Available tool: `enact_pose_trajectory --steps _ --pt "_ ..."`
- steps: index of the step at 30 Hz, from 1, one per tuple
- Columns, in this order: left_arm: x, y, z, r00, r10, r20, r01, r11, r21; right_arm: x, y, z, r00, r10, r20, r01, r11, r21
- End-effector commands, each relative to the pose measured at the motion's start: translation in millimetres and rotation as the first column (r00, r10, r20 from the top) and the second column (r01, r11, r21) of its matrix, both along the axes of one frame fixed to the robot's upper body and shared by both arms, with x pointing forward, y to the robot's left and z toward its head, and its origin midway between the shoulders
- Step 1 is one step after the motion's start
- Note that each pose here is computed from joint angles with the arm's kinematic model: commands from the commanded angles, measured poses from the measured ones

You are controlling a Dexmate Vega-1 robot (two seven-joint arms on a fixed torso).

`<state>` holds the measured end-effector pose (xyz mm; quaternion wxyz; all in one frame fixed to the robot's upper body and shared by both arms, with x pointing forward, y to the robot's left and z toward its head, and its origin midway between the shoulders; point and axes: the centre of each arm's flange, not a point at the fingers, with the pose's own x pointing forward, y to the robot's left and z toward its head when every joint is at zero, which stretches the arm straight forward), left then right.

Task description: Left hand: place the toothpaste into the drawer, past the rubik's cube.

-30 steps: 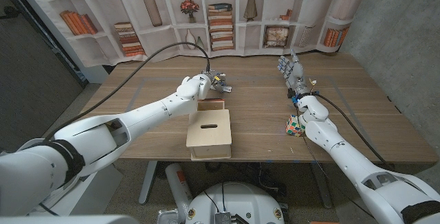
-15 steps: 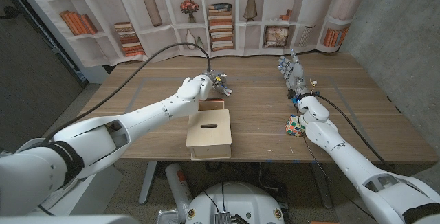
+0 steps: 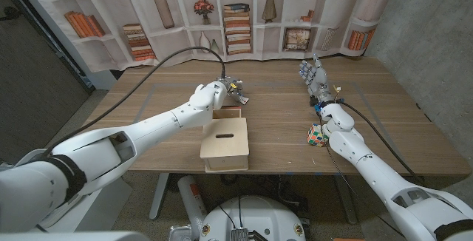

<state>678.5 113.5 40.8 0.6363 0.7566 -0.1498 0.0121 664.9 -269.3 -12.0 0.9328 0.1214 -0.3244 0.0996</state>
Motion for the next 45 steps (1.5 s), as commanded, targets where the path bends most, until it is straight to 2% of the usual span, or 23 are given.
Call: enact_pose_trajectory --steps 1,12,21,36,45 --pt "-6.0 6.1 9.0 0.999 0.004 0.04 -0.003 0.999 -0.033 0.8 -1.0 -0.1 1.0 0.004 -0.001 -0.004 1.0 -0.002" --pt "-9.5 10.2 19.6 0.997 -0.019 0.075 0.024 0.997 -0.075 0.8 -3.5 1.0 1.0 0.0 0.001 0.0 1.0 0.0" --pt "-12.4 18.4 21.9 0.995 -0.03 0.093 0.039 0.994 -0.101 0.8 -3.7 1.7 1.0 -0.005 0.0 0.005 1.0 0.001" --pt "-18.6 35.5 27.1 0.994 -0.03 0.106 0.044 0.99 -0.135 6.7 6.7 5.9 1.0 0.002 -0.001 -0.002 1.0 -0.005" --pt "-23.2 46.0 30.2 0.991 -0.04 0.125 0.061 0.984 -0.17 6.2 12.6 8.3 1.0 0.0 0.004 0.0 1.0 -0.01"
